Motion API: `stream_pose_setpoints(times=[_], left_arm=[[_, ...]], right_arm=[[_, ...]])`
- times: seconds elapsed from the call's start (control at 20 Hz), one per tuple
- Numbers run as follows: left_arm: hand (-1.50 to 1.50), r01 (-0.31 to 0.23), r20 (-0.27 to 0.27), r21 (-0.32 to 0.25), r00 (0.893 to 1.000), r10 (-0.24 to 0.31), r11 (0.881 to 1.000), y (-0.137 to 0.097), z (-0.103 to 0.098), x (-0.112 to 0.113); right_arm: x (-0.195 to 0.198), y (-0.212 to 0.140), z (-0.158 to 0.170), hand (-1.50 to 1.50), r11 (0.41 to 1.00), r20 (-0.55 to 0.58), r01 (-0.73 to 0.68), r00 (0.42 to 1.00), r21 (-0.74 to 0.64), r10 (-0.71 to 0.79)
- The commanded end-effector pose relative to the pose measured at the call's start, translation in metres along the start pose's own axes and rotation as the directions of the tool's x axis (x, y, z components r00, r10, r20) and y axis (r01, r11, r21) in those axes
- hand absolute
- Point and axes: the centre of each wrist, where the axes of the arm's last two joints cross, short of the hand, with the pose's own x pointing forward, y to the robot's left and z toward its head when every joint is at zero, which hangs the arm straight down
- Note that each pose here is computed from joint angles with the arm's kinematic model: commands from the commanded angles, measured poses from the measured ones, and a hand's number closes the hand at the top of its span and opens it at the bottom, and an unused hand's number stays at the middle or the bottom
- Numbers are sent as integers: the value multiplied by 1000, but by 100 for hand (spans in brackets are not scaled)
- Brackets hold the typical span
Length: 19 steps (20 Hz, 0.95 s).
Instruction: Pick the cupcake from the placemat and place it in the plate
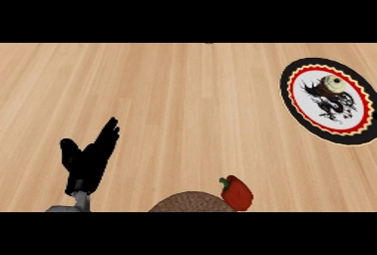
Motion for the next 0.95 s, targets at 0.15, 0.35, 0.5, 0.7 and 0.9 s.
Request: stream_pose_setpoints(times=[0.15, 0.35, 0.5, 0.7, 0.9], left_arm=[[0, -2, -55, 11, 998, 2, 1000, 11, 2, -4], [0, -4, -62, 4, 998, 4, 1000, 8, 4, -11], [0, -5, -61, 18, 998, 6, 1000, 3, 0, -17], [0, 15, -62, 24, 998, -13, 1000, -3, 6, -19], [0, -6, -62, 24, 998, 7, 1000, 1, 3, -34]], right_arm=[[-18, -54, 36, -150, 990, 6, 18, 1000, 142, -19], [-30, -49, 47, -150, 979, -2, -81, 997, 185, 82], [-31, -53, 51, -150, 976, -16, -103, 994, 193, 109], [-49, -77, 86, -150, 973, -8, -123, 992, 195, 127], [-56, -69, 94, -150, 975, -11, -107, 994, 193, 111]])
